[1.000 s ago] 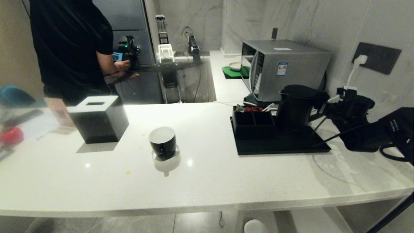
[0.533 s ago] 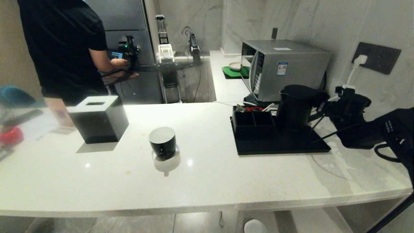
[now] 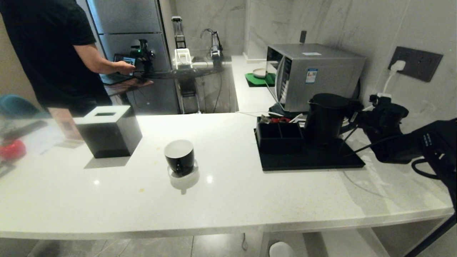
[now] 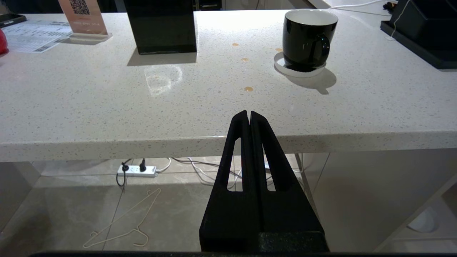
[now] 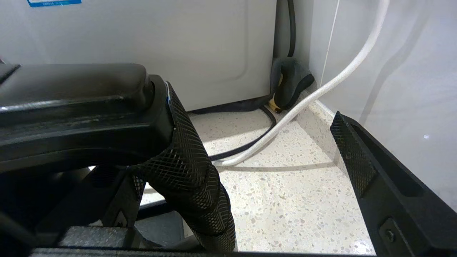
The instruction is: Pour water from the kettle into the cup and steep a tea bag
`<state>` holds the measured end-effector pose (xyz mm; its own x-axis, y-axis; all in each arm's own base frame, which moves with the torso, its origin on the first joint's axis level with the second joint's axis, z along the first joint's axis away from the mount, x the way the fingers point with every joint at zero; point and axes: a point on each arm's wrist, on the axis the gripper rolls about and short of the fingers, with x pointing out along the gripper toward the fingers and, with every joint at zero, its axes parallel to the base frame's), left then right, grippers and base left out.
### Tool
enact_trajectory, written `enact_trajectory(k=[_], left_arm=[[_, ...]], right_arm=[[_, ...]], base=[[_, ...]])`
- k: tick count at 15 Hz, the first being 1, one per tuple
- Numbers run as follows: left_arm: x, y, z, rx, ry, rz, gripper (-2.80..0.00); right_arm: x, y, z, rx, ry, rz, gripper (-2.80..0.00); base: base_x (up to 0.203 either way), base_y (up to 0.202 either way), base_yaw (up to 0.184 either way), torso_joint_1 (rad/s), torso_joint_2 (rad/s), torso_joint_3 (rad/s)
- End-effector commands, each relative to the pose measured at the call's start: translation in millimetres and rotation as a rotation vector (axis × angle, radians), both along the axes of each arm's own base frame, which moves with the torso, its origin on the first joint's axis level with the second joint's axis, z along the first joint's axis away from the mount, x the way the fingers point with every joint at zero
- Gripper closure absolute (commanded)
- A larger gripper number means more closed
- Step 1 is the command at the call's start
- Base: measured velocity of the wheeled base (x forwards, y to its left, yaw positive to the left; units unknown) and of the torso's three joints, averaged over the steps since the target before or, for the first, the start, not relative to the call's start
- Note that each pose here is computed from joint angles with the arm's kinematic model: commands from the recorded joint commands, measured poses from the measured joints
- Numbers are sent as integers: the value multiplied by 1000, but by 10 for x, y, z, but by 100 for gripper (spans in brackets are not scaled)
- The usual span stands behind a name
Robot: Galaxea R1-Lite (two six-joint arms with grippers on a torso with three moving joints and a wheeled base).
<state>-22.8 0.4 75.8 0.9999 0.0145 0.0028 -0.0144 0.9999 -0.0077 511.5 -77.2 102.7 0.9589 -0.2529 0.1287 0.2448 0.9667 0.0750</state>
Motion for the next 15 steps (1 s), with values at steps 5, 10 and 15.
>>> enact_trajectory(k=[5, 10, 15], left_arm=[[1, 0, 1, -1, 1, 1, 0], [1, 0, 1, -2, 1, 1, 0], [1, 0, 1, 0, 1, 1, 0]], right_arm=[[11, 43, 13, -3, -12, 7, 0], [6, 51, 36, -5, -15, 8, 0], [-10, 85, 82, -6, -29, 13, 0]], base=[[0, 0, 0, 0, 0, 0], [0, 0, 0, 0, 0, 0], [0, 0, 0, 0, 0, 0]])
